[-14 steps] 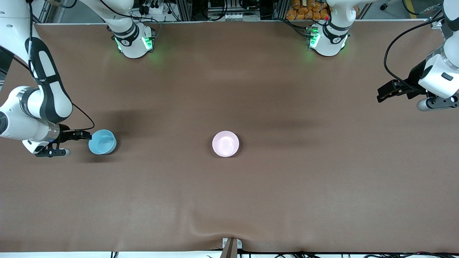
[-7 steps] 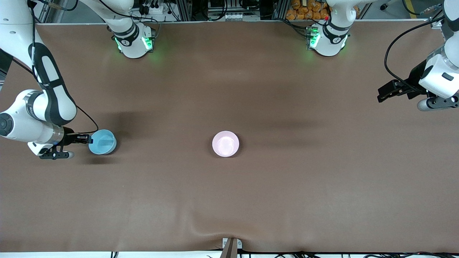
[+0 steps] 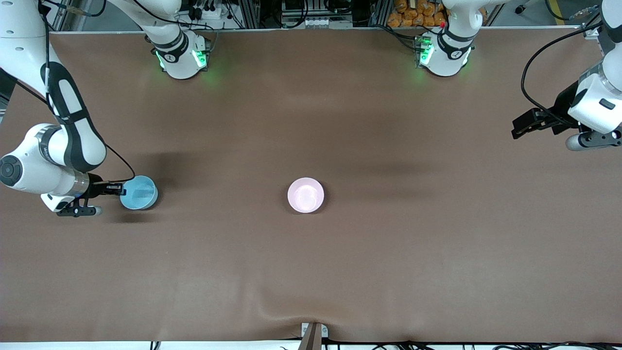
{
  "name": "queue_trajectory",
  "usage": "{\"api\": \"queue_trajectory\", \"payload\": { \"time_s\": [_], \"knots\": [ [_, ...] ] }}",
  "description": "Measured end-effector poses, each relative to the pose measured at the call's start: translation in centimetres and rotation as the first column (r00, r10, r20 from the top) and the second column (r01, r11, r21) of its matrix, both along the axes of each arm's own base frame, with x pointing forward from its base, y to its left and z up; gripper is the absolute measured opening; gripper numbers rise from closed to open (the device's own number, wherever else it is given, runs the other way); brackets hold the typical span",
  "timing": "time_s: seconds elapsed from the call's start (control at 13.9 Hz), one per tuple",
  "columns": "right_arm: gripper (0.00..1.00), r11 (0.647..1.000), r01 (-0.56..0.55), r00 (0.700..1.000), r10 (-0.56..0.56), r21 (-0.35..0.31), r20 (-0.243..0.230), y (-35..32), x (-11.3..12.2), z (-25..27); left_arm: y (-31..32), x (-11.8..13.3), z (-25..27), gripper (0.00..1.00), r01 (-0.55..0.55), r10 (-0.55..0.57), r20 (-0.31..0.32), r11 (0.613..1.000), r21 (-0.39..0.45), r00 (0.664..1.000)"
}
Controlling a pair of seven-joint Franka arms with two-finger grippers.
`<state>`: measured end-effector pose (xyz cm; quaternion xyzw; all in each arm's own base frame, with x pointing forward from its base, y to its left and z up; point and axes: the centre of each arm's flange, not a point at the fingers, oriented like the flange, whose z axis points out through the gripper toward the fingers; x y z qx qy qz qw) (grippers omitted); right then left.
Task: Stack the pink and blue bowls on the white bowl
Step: 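Grasp the blue bowl rim with the right gripper and lift it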
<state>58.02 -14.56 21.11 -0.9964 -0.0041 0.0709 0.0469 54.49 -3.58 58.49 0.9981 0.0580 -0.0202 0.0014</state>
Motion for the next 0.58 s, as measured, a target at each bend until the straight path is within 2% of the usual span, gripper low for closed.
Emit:
{"api": "queue_trajectory", "payload": {
  "time_s": [0.22, 0.36, 0.58],
  "knots": [
    [0.02, 1.0, 0.003, 1.0, -0.003, 0.003, 0.001, 0.1, 0.0, 0.1, 0.3, 0.0, 0.0, 1.0, -0.005, 0.005, 0.0, 1.0, 0.0, 1.0],
    [0.02, 0.999, 0.028, 1.0, -0.028, 0.038, -0.006, 0.6, 0.3, 0.5, 0.4, 0.0, 0.0, 1.0, -0.007, 0.007, 0.0, 1.0, 0.0, 1.0],
    [0.02, 0.99, 0.079, 0.995, -0.072, 0.119, -0.064, 2.3, 1.7, 3.8, 1.0, 0.0, 0.0, 1.0, -0.018, 0.018, 0.0, 1.0, 0.0, 1.0]
  ]
}}
